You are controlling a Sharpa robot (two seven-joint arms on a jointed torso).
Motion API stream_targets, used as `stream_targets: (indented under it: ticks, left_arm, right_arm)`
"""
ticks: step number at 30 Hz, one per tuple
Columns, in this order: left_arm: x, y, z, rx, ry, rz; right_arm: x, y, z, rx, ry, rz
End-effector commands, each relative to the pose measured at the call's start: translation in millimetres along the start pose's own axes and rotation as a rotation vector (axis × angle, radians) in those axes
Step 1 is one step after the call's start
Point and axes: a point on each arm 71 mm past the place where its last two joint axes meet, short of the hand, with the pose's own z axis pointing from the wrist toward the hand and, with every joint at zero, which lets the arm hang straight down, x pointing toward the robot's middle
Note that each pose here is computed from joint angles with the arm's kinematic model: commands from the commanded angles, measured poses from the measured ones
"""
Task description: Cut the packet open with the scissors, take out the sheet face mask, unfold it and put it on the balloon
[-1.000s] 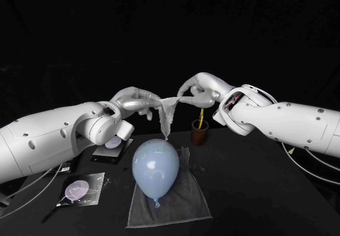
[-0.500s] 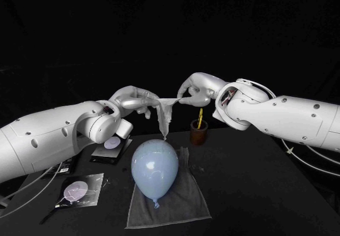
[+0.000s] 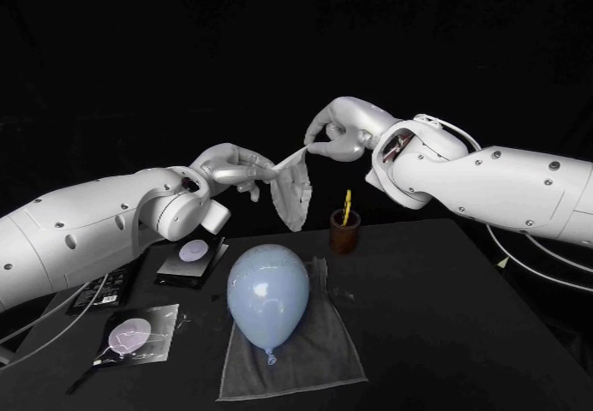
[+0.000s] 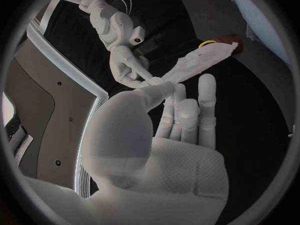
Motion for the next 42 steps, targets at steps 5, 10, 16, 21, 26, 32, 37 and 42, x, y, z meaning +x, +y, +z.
stream_targets:
  ticks: [5,10,16,21,26,32,37,42]
  left_arm:
    - [1.6,-2.3,1.8,0.002,0.035,0.036]
    - [2.6,-4.6,0.7,0.009,0.041,0.023]
    - [2.2,-13.1,1.6,0.019,0.050,0.007]
    - [4.3,-16.7,2.0,0.009,0.085,0.004]
    - [2.9,-16.1,1.9,-0.005,0.102,0.009]
    - [-1.0,-14.3,1.6,-0.013,0.097,0.005]
    - [1.1,-15.0,2.8,-0.010,0.105,-0.007]
    - [4.2,-16.0,3.7,-0.007,0.115,-0.012]
  right_arm:
    - [-7.2,0.1,6.9,0.010,-0.037,0.007]
    - [-6.9,0.6,9.8,0.010,-0.026,-0.002]
    - [-6.8,0.9,11.3,0.009,-0.025,-0.009]
    - [-7.7,0.6,11.4,0.009,-0.037,-0.011]
    - [-8.2,0.2,11.9,0.010,-0.046,-0.010]
    - [-8.6,1.7,10.7,0.009,-0.055,0.010]
    - [-8.8,3.2,10.6,0.015,-0.067,0.038]
    - [-8.7,2.7,10.6,0.030,-0.070,0.071]
